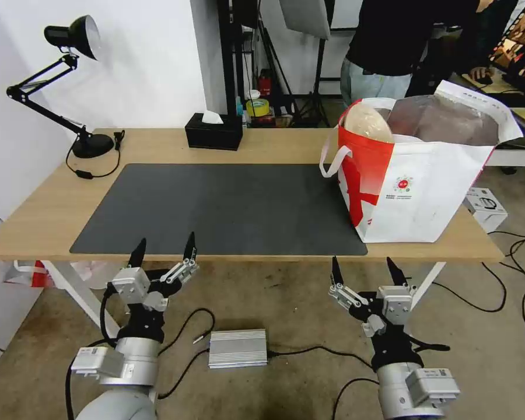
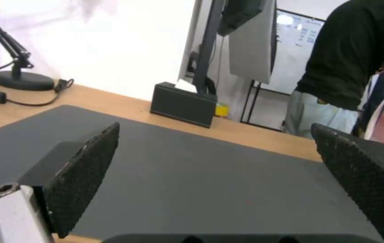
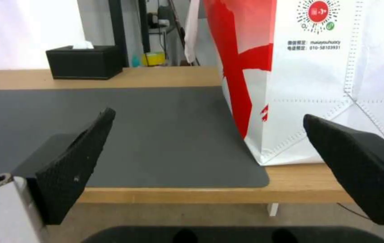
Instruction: Pick up the trash from the table and place it into the takeout bag.
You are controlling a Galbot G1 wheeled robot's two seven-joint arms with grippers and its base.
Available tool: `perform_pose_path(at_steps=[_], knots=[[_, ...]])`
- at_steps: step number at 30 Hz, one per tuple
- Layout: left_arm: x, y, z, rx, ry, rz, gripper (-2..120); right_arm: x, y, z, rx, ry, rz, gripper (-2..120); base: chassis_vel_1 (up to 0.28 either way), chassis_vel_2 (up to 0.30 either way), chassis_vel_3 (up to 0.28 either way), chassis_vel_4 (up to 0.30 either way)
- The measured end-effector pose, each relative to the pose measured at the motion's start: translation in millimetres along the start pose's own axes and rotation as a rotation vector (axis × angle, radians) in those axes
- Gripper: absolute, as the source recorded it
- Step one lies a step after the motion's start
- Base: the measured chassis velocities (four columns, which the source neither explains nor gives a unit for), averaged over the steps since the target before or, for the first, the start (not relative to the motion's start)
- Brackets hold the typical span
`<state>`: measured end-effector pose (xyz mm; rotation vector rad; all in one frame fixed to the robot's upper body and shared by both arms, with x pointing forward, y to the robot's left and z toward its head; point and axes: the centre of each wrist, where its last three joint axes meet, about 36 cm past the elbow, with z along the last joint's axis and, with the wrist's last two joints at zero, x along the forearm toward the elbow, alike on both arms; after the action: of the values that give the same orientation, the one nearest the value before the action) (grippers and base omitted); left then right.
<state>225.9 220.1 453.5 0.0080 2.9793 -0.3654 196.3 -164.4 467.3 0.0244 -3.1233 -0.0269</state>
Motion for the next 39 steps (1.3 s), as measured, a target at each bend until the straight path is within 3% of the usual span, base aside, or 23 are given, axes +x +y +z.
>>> perform_pose_path(at_steps=[18, 39], knots=[[9.8, -0.7, 14.0, -0.059, -0.007, -0.033, 100, 0.0, 0.0, 0.0, 0.000, 0.000, 0.000, 100, 0.000, 0.000, 0.000, 0.000], [17.2, 9.3, 20.3, -0.127, 0.016, 0.013, 100, 0.0, 0.0, 0.0, 0.000, 0.000, 0.000, 100, 0.000, 0.000, 0.000, 0.000]])
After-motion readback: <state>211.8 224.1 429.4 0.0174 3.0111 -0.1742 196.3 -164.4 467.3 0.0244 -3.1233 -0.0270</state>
